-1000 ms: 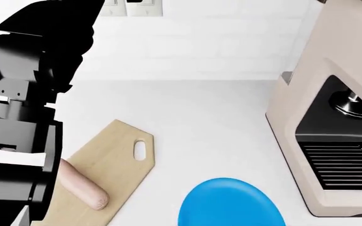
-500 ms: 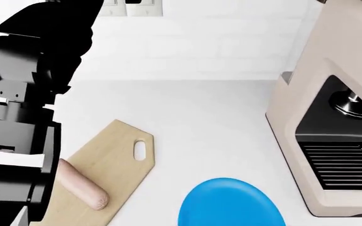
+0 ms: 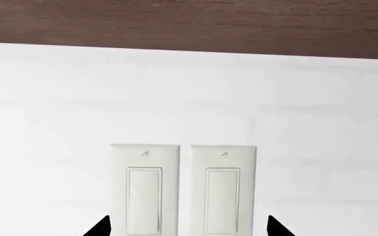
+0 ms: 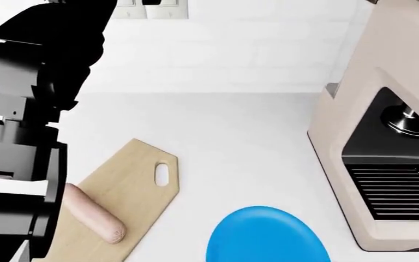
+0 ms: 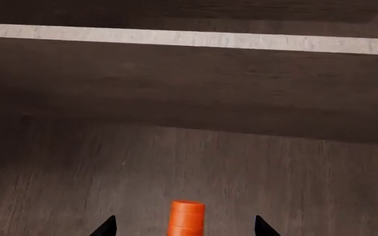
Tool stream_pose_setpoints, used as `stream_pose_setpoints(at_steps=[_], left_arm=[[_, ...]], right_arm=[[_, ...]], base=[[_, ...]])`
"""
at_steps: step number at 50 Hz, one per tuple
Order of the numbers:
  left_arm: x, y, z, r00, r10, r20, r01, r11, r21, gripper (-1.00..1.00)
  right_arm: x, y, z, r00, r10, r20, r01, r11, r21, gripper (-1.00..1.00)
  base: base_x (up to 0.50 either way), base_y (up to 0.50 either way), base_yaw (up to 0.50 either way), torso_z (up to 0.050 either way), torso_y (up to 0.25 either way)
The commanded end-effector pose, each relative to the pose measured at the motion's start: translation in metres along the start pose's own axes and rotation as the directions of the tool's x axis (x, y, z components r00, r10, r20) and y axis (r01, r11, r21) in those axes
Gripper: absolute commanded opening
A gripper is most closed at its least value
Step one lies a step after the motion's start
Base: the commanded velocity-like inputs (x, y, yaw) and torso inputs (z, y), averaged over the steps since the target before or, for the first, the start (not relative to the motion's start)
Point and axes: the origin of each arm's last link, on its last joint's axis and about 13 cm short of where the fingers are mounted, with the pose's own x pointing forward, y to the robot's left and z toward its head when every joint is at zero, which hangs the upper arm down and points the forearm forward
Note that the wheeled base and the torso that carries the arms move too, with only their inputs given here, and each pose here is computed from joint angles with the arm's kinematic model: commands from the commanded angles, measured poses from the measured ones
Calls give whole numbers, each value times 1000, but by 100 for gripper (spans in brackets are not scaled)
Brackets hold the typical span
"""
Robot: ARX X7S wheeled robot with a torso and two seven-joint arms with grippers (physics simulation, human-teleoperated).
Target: Pick the sausage from the plate and place it on the cutting board. Then pick the condiment bottle from the cabinet and place it next to the cutting board.
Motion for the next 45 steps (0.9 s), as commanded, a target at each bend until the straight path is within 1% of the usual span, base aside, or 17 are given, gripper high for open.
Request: stream_pose_setpoints(at_steps=[1, 6, 14, 21, 30, 38, 45], left_arm=[[-1, 1, 0, 1000, 0, -2, 0, 1000, 2, 100], [-1, 1, 0, 1000, 0, -2, 0, 1000, 3, 100], [-2, 3, 2, 1000, 4, 2, -4, 1000, 2, 100], [-3, 2, 5, 1000, -1, 7, 1, 1000, 3, 100], [-4, 1, 5, 1000, -7, 10, 7, 1000, 5, 100], [-4, 2, 5, 1000, -6, 10, 6, 1000, 4, 100], [-4, 2, 5, 1000, -6, 12, 6, 1000, 2, 100]], right_arm=[[19, -5, -19, 988, -32, -148, 27, 999, -35, 100], [20, -8, -23, 983, -46, -178, 40, 999, -37, 100], [24, -2, -32, 973, 12, -231, -18, 1000, -22, 100], [24, 0, -36, 969, 51, -241, -51, 999, 6, 100], [32, -9, -50, 959, 23, -284, -22, 1000, 8, 100], [36, -8, -66, 941, 18, -337, -21, 1000, -5, 100], [40, -5, -80, 925, 39, -378, -42, 999, 2, 100]], base=[[0, 0, 0, 0, 0], [0, 0, 0, 0, 0], [0, 0, 0, 0, 0], [0, 0, 0, 0, 0], [0, 0, 0, 0, 0], [0, 0, 0, 0, 0], [0, 0, 0, 0, 0]])
